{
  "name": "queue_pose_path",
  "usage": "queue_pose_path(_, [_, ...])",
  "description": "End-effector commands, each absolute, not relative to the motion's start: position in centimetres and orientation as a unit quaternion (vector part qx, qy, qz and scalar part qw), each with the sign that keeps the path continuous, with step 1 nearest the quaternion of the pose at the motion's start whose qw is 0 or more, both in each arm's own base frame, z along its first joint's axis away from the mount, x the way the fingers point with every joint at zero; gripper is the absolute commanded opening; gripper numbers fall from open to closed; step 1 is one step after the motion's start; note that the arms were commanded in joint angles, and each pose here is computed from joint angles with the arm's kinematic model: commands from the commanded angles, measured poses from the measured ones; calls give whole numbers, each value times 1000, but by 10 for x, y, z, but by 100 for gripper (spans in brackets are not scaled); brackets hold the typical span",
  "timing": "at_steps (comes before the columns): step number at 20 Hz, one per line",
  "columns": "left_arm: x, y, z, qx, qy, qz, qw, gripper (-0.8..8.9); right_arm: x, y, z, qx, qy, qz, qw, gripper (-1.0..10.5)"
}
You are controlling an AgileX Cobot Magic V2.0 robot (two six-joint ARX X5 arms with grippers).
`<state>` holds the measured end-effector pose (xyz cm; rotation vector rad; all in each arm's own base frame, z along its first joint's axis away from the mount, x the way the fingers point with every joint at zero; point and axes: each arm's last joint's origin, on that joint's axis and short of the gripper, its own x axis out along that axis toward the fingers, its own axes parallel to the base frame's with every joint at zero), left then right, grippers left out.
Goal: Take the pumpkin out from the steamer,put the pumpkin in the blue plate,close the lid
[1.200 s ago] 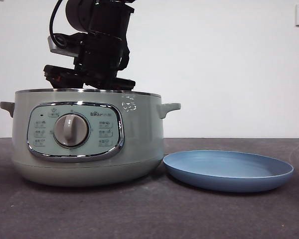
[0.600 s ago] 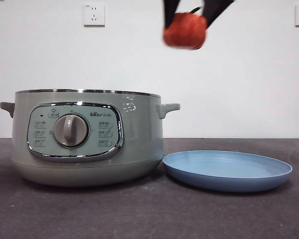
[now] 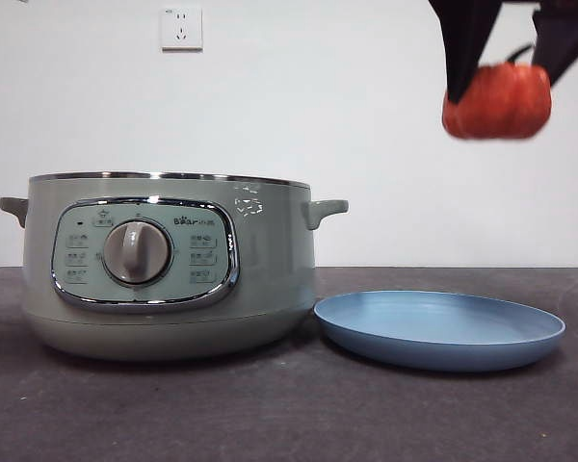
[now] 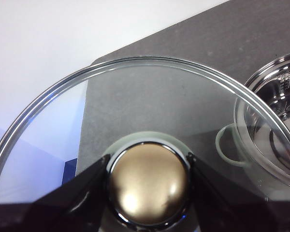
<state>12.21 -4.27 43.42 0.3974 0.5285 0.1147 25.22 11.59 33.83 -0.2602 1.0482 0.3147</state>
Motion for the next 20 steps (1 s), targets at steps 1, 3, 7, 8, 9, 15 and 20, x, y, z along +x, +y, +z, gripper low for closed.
queue_pose_path(1, [120, -41, 441, 187, 236, 64, 951, -9, 254, 120, 301, -118, 504, 148, 843, -11])
queue_pose_path(3, [120, -41, 441, 187, 236, 64, 951, -9, 260, 123, 280, -110, 492, 152, 850, -11])
queue_pose_path(7, [121, -42, 441, 187, 237, 64, 951, -9, 282, 135, 247, -102, 502, 168, 842, -11])
queue_pose_path(8, [121, -42, 440, 187, 237, 64, 951, -9, 287, 137, 239, -107, 509, 164, 838, -11])
queue_pose_path(9, [121, -42, 440, 187, 237, 64, 951, -9, 292, 139, 229, -109, 520, 162, 831, -11])
queue_pose_path(15, [122, -42, 442, 183, 230, 64, 954, -9, 310, 143, 180, -150, 565, 113, 803, 2])
queue_pose_path(20, [122, -42, 443, 180, 224, 65, 956, -8, 309, 143, 178, -150, 572, 112, 799, 301])
